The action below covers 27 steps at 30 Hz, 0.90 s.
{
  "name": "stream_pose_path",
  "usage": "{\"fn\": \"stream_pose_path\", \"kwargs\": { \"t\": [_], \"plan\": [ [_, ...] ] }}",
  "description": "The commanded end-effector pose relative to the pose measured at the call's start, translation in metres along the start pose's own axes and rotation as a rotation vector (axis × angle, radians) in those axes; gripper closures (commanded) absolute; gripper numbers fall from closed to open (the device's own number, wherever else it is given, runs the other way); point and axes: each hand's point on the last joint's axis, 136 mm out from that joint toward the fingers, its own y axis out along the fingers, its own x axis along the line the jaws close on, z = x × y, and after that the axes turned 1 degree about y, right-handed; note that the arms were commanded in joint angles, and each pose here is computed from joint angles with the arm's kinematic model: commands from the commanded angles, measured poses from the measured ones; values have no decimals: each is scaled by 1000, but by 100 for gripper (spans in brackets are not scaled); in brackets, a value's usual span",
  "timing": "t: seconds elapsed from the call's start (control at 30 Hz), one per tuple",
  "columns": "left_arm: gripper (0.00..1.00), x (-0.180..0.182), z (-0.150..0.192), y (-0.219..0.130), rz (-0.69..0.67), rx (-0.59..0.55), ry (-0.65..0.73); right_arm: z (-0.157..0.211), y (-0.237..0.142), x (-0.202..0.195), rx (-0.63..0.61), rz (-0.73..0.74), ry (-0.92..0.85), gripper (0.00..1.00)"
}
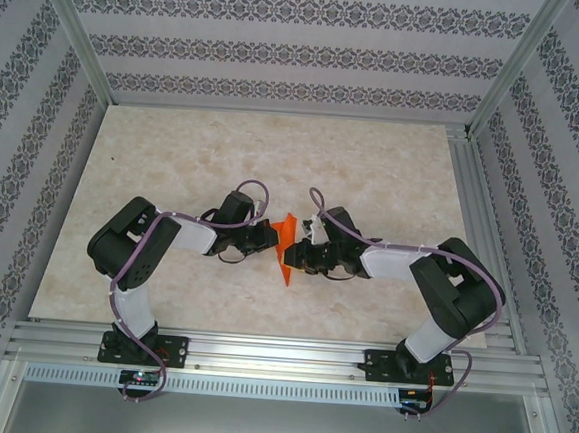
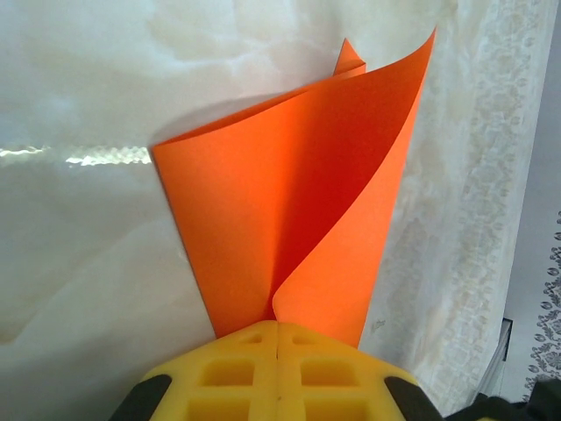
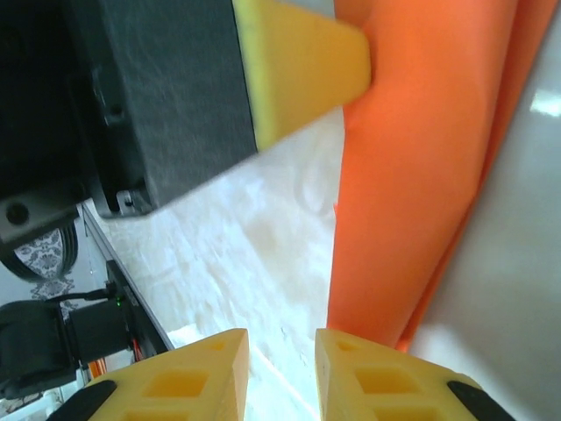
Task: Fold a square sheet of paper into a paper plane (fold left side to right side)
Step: Fold the wing for the fifth time at the center of the table.
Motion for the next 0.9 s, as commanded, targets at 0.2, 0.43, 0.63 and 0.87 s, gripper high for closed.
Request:
{"fn": "stream_pose_path", "kwargs": {
  "t": [0.2,0.43,0.63,0.87],
  "plan": [
    [100,28,2,-3,-83,-24,-41,11,3,13,3,-47,-8,73],
    [100,29,2,-3,-85,-22,-42,13,12,10,20,-32,-5,73],
    [100,29,2,-2,-85,-21,-44,11,10,14,16,-31,-22,73],
    [100,30,0,-3,-85,-25,-44,12,18,9,32,-22,-16,74]
  ]
}}
